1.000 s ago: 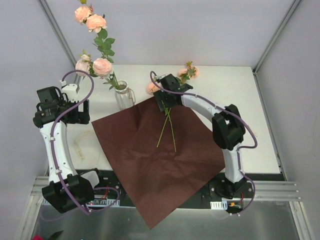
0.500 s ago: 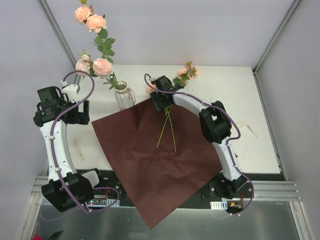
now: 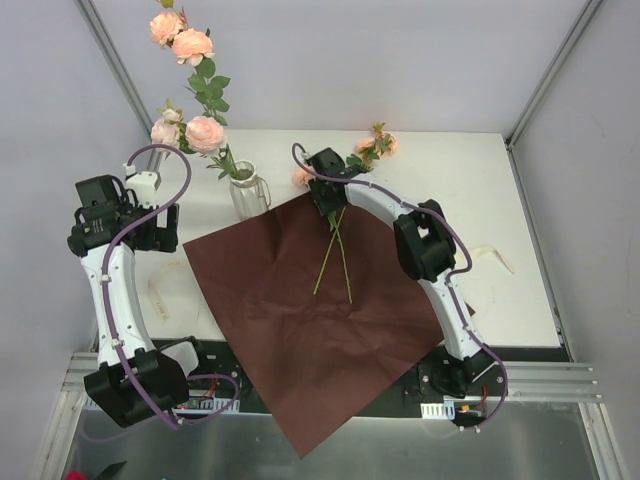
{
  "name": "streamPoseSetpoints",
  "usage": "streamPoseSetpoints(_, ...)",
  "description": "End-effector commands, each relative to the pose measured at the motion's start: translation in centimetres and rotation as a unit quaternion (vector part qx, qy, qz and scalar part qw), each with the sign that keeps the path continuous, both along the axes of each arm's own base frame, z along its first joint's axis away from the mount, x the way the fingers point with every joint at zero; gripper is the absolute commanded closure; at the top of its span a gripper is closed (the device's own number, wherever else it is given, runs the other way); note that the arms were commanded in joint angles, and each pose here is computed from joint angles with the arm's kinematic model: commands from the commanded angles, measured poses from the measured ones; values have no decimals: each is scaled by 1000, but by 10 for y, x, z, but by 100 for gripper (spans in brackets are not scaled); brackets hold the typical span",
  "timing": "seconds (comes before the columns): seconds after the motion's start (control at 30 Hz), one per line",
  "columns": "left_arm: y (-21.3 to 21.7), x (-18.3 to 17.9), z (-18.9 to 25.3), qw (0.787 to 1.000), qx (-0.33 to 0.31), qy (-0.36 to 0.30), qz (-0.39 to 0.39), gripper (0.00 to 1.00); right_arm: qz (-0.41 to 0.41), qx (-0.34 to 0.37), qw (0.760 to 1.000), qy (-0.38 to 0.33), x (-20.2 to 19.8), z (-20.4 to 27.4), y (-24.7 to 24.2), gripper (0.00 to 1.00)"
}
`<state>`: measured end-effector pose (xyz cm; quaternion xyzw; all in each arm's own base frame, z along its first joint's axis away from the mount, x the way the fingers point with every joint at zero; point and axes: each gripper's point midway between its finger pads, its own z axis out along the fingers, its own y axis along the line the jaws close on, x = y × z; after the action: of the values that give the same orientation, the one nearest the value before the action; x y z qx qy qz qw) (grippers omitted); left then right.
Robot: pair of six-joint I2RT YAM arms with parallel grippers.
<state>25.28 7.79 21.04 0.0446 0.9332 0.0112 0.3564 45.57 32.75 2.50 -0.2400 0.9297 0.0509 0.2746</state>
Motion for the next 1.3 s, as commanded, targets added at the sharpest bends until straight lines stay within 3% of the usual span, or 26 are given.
streamPoseSetpoints(0.0, 3, -8, 2, 1000, 14, -1, 1, 1, -10, 14, 1000, 3, 0, 15, 2, 69)
streamPoseSetpoints(0.1, 3, -8, 3, 1000, 15, -3, 1, 1, -13, 23, 1000, 9, -2, 16, 5, 85)
streamPoseSetpoints(0.13, 3, -9, 4, 1000, 16, -5, 1, 1, -13, 26, 1000, 9, -2, 18, 5, 98)
streamPoseSetpoints(0.23, 3, -9, 7, 1000, 20, -10, 1, 1, -19, 50, 999, -2, 0, 38, 10, 99)
streamPoseSetpoints(0.43, 1, -11, 13, 1000, 18, -15, 2, 1, -27, 144, 986, -85, 10, 146, 17, 99)
streamPoseSetpoints(0.63, -3, -11, 21, 1000, 9, -25, 1, 1, -26, 286, 939, -188, 8, 285, 17, 99)
streamPoseSetpoints(0.77, -4, -12, 27, 1000, 4, -27, 10, 1, 10, 391, 885, -253, -13, 375, 24, 99)
streamPoseSetpoints(0.9, -10, -12, 44, 999, -5, -44, 6, 1, 79, 505, 770, -381, -46, 478, 34, 99)
streamPoseSetpoints(1.07, -20, -11, 54, 998, -27, -57, -7, 1, 125, 538, 687, -473, -90, 547, 50, 99)
streamPoseSetpoints(1.1, -23, -12, 55, 998, -32, -58, -8, 1, 137, 524, 657, -524, -98, 562, 49, 99)
streamPoseSetpoints(1.13, -25, -11, 55, 997, -38, -59, -12, 1, 147, 526, 642, -538, -110, 570, 55, 99)
streamPoseSetpoints(1.27, -35, -7, 57, 996, -66, -58, -28, 1, 164, 502, 627, -573, -114, 570, 82, 99)
